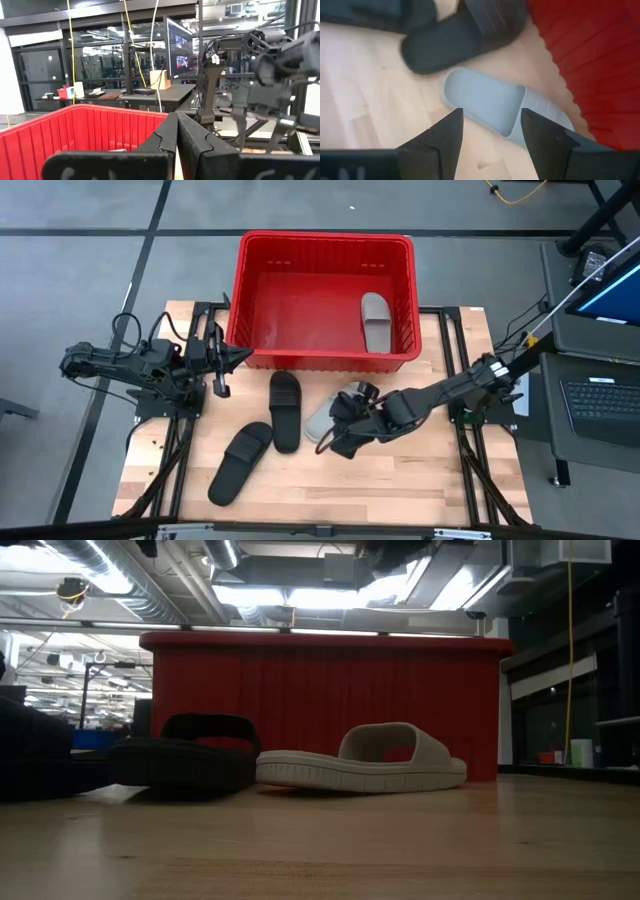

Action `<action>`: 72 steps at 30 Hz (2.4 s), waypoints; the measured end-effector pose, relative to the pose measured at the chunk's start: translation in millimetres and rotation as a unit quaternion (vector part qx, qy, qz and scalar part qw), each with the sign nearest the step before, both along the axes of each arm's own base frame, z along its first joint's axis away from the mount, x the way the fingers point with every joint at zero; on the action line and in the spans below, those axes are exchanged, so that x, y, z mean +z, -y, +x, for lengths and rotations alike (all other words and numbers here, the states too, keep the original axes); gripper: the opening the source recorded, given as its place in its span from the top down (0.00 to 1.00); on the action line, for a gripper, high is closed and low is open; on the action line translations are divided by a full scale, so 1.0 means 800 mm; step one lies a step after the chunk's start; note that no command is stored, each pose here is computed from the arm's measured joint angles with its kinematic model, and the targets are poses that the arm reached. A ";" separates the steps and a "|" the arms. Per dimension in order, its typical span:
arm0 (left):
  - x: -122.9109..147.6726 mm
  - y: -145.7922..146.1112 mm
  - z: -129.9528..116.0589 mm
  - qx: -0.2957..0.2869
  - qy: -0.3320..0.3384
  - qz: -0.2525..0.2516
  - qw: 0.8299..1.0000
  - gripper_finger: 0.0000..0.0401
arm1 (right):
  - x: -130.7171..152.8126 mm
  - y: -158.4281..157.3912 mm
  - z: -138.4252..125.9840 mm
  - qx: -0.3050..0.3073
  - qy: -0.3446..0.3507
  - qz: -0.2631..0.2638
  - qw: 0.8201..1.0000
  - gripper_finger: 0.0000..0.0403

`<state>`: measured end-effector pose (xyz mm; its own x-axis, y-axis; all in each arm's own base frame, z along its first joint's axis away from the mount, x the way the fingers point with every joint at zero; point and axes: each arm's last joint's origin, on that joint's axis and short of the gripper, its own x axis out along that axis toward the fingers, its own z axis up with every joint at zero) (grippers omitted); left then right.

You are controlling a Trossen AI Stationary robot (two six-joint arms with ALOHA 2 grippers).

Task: Pick and place slides into bin
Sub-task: Put the gray slide into the red bin

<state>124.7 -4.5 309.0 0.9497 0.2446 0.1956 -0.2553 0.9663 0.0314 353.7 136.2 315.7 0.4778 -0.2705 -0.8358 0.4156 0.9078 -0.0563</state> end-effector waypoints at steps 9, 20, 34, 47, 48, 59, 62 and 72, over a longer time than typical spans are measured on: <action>0.000 0.002 0.000 -0.025 0.000 0.006 1.000 0.99 | -0.038 0.011 0.025 -0.064 -0.024 0.005 0.998 0.50; -0.003 0.002 0.001 -0.025 -0.016 0.011 1.000 0.99 | -0.058 0.056 0.046 -0.153 -0.058 0.105 0.981 0.50; -0.009 0.002 0.002 -0.027 -0.035 0.001 0.999 0.99 | -0.076 0.094 0.056 -0.182 -0.092 0.092 0.975 0.50; -0.009 0.002 0.002 -0.027 -0.035 0.001 0.999 0.99 | -0.137 0.084 0.071 -0.190 -0.161 0.067 0.966 0.50; -0.008 0.002 0.002 -0.027 -0.035 0.001 0.999 0.99 | -0.141 0.084 0.072 -0.190 -0.166 0.065 0.965 0.50; -0.008 0.002 0.002 -0.026 -0.035 0.001 0.999 0.99 | -0.157 0.085 0.075 -0.189 -0.187 0.051 0.963 0.50; -0.008 0.002 0.002 -0.026 -0.035 0.001 0.999 0.99 | -0.157 0.090 0.070 -0.194 -0.205 0.045 0.958 0.50; -0.008 0.002 0.002 -0.025 -0.035 0.001 0.999 0.99 | -0.157 0.100 0.072 -0.214 -0.203 0.052 0.954 0.50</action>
